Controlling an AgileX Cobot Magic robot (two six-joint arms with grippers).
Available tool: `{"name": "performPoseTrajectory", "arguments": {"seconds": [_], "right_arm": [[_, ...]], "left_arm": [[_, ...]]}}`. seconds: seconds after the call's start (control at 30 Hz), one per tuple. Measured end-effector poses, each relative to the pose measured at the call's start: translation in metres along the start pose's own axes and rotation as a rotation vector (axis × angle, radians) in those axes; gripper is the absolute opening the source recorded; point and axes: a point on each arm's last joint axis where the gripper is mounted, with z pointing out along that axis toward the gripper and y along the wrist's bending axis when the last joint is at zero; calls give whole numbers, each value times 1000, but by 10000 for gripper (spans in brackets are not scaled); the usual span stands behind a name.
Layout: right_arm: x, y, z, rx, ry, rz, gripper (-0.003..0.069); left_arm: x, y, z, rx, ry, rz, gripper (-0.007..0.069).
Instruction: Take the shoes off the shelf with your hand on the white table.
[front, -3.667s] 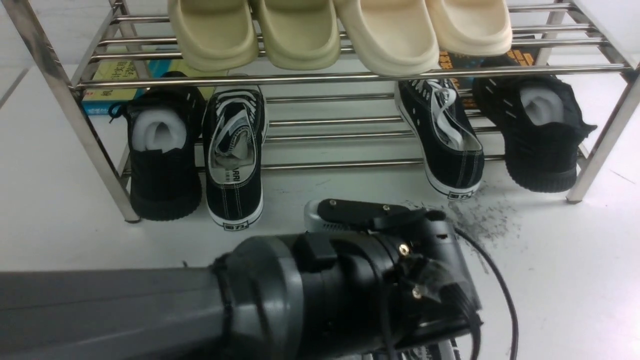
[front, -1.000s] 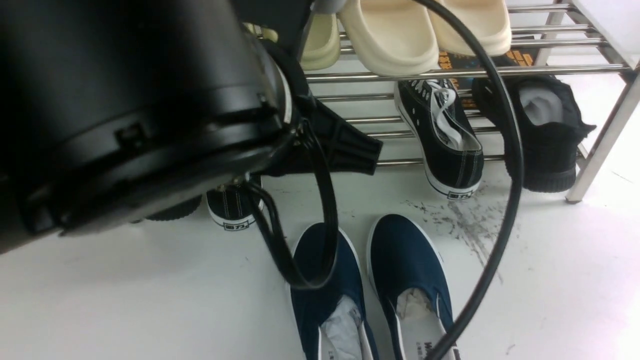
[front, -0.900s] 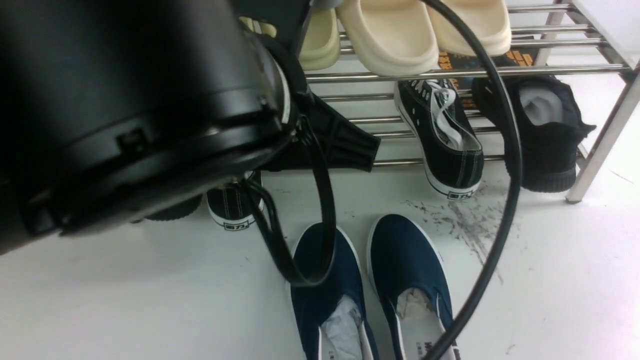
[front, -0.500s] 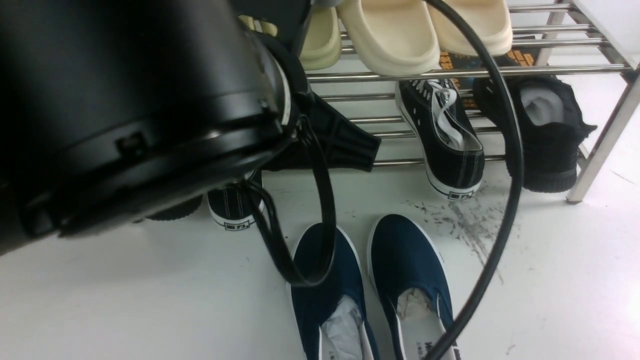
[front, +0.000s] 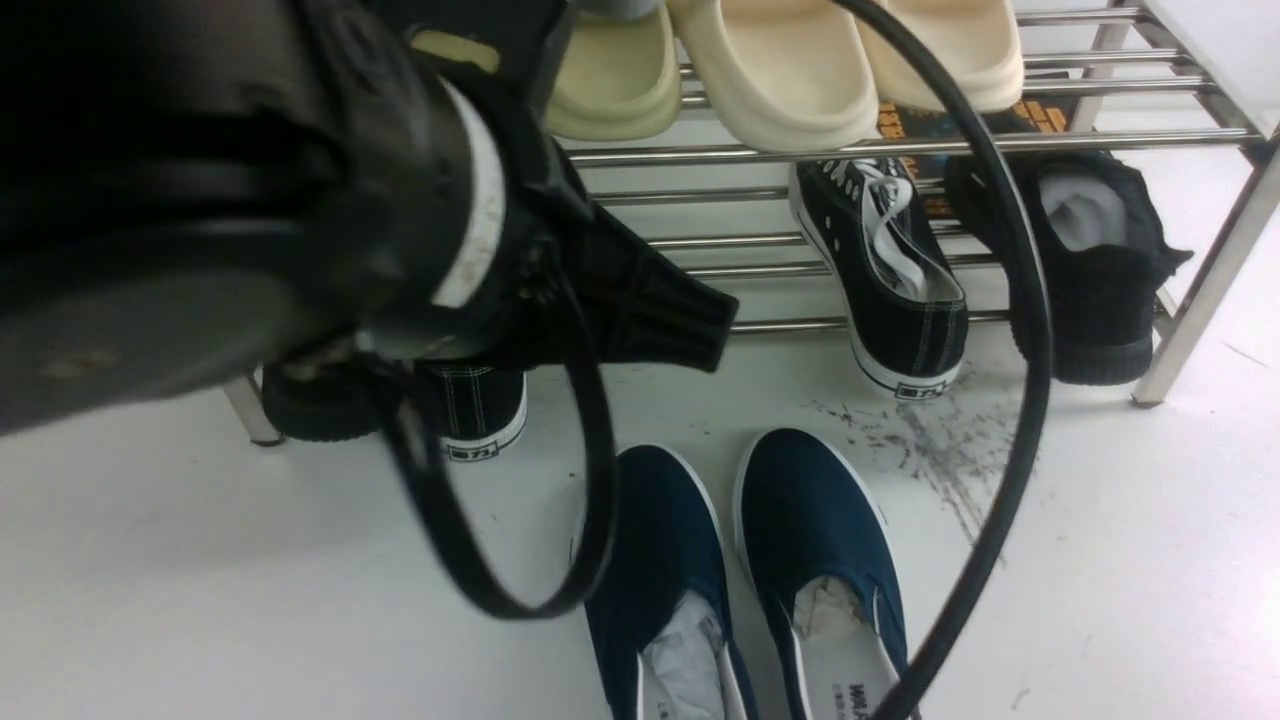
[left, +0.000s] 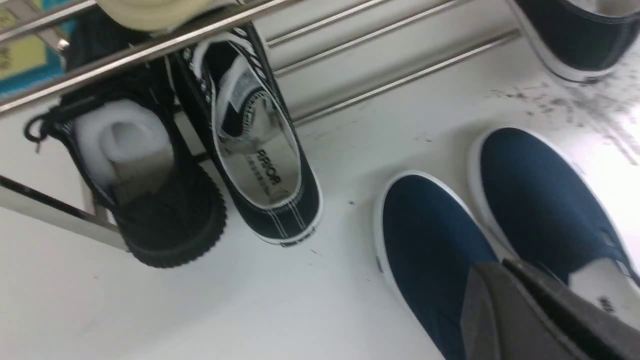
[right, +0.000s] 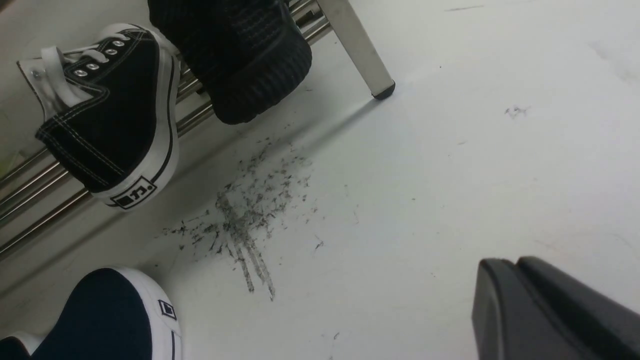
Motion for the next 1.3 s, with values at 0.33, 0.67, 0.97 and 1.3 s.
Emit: {"name": "performPoseTrajectory", "arguments": {"seconds": [0.33, 0.67, 0.97, 1.3], "right_arm": [[0, -1, 0, 7, 4, -148, 60], [2, 2, 0, -27, 18, -703, 71], [3, 4, 0, -57, 21, -715, 83], [5, 8, -1, -96, 28, -622, 92]], "left_arm": [[0, 32, -42, 76, -81, -67, 14], [1, 32, -41, 76, -78, -65, 15], [18, 27, -23, 40, -15, -30, 18], [19, 27, -22, 37, -11, -30, 18]]}}
